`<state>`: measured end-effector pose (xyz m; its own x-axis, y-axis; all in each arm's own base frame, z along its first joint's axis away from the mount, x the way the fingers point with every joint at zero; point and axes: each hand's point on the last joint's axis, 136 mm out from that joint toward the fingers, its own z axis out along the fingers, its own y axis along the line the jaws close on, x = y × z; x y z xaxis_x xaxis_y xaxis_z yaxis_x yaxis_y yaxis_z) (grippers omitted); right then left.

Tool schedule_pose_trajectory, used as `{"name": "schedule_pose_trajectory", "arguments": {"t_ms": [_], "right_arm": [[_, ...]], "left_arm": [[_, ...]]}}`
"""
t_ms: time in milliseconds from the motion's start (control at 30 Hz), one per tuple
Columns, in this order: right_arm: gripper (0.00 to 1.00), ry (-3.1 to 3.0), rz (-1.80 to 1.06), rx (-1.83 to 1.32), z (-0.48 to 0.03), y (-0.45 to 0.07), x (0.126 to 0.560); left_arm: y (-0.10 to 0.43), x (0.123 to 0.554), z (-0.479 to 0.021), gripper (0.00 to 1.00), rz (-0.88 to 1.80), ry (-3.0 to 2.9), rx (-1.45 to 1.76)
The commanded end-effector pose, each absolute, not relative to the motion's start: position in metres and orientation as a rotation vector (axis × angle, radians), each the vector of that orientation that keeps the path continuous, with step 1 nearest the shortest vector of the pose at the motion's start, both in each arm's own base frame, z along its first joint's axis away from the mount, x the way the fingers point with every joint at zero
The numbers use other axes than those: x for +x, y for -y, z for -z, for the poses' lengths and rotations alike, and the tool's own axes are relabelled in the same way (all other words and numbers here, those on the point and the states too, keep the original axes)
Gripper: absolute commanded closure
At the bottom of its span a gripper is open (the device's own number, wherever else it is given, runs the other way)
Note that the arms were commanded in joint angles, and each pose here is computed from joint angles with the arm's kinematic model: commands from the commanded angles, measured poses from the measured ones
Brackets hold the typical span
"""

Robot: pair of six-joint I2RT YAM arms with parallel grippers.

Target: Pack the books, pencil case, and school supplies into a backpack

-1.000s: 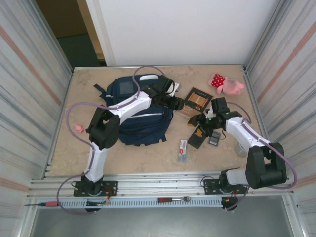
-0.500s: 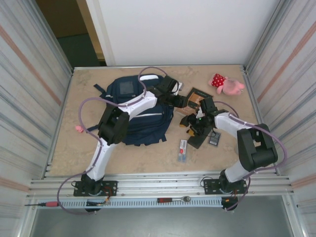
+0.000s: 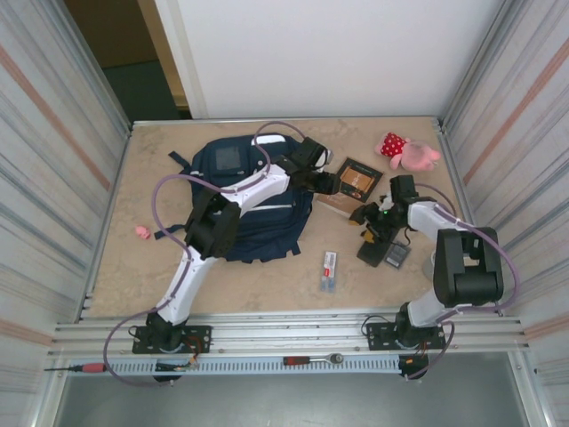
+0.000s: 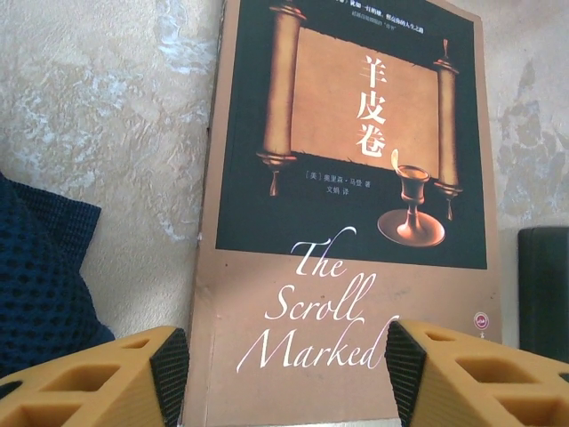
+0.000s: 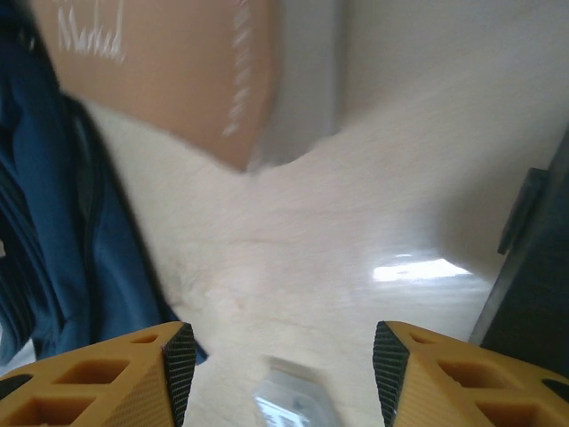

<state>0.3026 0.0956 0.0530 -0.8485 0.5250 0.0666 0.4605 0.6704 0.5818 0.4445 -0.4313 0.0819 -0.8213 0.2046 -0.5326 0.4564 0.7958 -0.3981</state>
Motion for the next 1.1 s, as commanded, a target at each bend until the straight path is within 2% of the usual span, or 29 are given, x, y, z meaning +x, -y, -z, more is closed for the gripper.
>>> {"name": "schedule_pose_trajectory", "arguments": {"t_ms": [0, 200, 400, 733, 800, 1000, 1067], "right_arm": [[0.43, -2.818, -0.872, 0.733, -0.069, -0.084, 0.291], [0.43, -2.739, -0.878, 0.682, -0.094, -0.081, 0.331], [0.44, -2.769, -0.717, 0.803, -0.063, -0.054, 0.363], [0.47, -2.773, -0.870, 0.805, -0.037, -0.069, 0.394], [0.51, -2.773, -0.889, 0.813, -0.034, -0.071, 0.397], [0.85, -2.882, -0.707, 0.877, -0.008, -0.055, 0.382], [0.89, -2.892, -0.698, 0.941, 0.000, -0.048, 0.376]], "left_arm": [[0.427, 0.447, -0.071, 0.37, 0.718, -2.569, 0.464], [0.434, 0.450, -0.060, 0.37, 0.741, -2.605, 0.449], [0.425, 0.453, -0.039, 0.38, 0.645, -2.646, 0.430], [0.424, 0.453, -0.035, 0.38, 0.660, -2.656, 0.420], [0.424, 0.454, -0.035, 0.38, 0.669, -2.656, 0.413], [0.424, 0.452, -0.034, 0.38, 0.704, -2.682, 0.380], [0.416, 0.452, -0.033, 0.37, 0.691, -2.712, 0.332]]}}
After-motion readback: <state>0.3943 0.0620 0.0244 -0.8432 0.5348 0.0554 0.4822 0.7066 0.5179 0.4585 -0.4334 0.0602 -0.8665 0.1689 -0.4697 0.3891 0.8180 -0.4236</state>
